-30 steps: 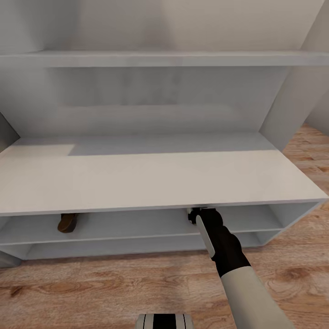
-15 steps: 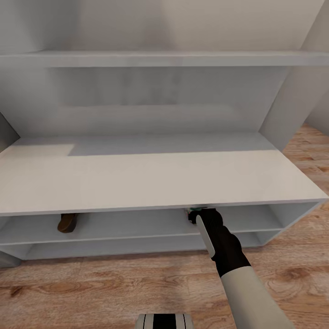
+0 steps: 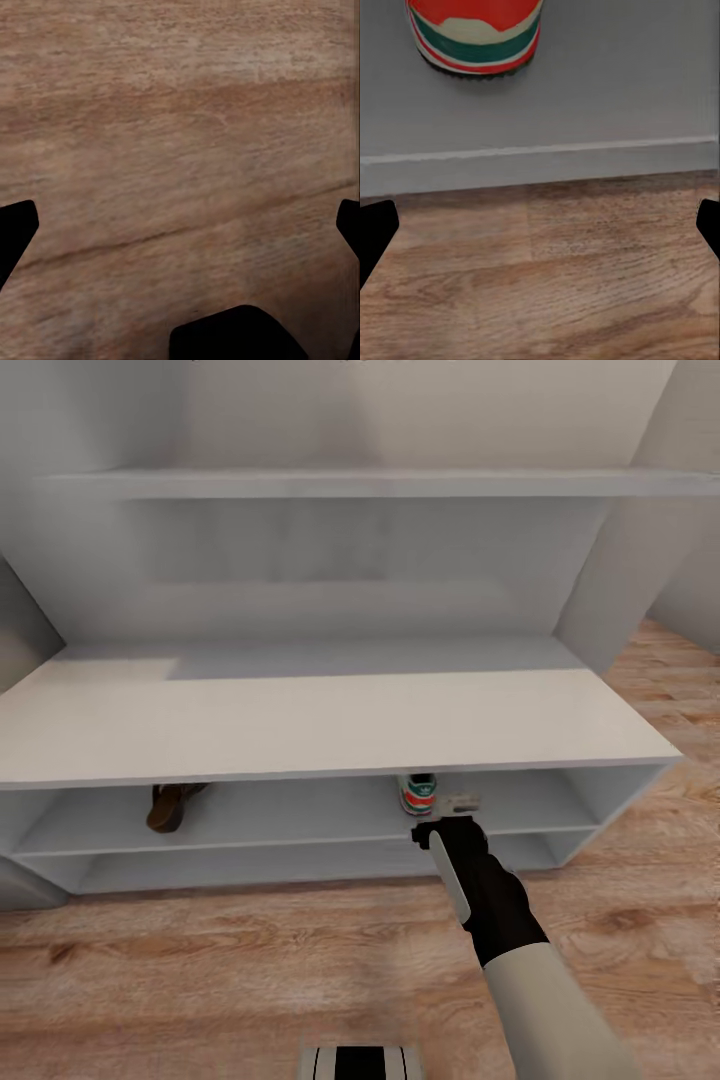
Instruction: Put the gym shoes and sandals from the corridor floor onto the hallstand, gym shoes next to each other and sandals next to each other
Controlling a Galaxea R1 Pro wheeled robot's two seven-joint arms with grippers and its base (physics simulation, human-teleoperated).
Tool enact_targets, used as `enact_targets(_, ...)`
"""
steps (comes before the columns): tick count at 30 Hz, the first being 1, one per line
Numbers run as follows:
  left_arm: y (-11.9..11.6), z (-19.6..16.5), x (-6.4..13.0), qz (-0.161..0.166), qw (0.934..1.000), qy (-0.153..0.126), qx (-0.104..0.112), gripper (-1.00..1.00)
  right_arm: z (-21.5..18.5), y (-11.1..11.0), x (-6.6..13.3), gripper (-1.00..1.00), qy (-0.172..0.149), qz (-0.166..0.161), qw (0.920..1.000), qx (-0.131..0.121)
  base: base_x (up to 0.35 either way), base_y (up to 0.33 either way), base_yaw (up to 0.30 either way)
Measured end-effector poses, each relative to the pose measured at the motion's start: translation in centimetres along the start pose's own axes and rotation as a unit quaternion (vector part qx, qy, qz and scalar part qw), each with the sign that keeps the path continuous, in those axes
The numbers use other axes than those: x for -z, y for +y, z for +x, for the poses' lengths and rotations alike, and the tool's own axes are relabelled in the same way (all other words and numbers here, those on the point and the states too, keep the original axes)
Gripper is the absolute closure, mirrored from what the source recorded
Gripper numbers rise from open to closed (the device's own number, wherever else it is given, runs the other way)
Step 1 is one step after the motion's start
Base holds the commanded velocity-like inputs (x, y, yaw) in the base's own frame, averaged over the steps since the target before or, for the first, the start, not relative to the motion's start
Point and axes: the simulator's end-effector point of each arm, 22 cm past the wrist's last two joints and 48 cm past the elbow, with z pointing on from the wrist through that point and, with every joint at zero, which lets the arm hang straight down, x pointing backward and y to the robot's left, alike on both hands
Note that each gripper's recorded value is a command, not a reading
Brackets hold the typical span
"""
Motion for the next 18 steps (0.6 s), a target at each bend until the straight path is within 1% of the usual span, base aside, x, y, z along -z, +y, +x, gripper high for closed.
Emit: enact_targets(18, -0.02, 0.00, -0.01, 0.000, 1.0000, 0.000, 0.000, -1.00, 0.15, 0.09, -0.07, -1.00, 0.002, 0.000, 1.0000, 0.002, -0.336, 0.000, 0.000)
